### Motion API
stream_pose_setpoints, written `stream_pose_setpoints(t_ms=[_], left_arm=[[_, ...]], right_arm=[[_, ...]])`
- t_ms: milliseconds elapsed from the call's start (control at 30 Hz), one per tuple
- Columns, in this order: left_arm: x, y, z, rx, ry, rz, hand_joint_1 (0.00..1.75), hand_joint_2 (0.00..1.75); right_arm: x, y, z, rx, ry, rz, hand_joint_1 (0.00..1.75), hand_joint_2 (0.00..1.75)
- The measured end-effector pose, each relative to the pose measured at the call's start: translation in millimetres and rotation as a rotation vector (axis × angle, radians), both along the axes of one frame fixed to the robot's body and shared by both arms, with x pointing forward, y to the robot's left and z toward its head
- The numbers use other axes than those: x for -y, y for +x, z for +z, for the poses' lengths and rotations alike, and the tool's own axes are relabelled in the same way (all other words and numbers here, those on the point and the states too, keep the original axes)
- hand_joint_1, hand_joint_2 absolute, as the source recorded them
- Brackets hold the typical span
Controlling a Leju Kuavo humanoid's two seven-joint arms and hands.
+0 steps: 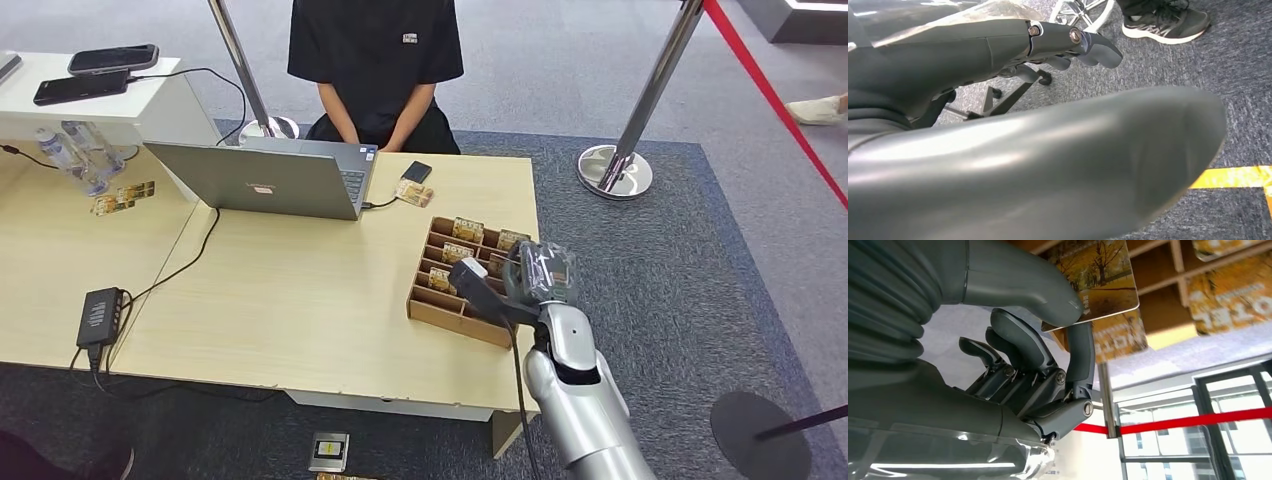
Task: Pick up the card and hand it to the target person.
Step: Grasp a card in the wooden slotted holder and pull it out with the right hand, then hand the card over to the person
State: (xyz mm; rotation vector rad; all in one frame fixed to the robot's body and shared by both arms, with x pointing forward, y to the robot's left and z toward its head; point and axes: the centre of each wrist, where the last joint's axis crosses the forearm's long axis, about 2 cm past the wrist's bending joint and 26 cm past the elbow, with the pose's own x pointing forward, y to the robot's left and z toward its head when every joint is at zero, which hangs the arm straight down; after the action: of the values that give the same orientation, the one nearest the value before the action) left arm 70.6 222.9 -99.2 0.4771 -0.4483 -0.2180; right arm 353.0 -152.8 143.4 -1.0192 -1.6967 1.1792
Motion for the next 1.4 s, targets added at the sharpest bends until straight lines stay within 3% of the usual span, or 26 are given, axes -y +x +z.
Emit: stream_pose_setpoints(t_ms=[767,1400], left_arm=[[-0.3,0.2,0.1,-0.013,0.008,0.006,0.00,0.00],[-0.7,-0.8,0.1,-0.031,0.020,0.055,0.00,0.00]], right_arm=[[-7.0,20.1,88.8,0.192,0.121,0.127,1.75,1.75],[-46.3,48.0,141.2,0.190,0.197,0.229,1.70,1.75]])
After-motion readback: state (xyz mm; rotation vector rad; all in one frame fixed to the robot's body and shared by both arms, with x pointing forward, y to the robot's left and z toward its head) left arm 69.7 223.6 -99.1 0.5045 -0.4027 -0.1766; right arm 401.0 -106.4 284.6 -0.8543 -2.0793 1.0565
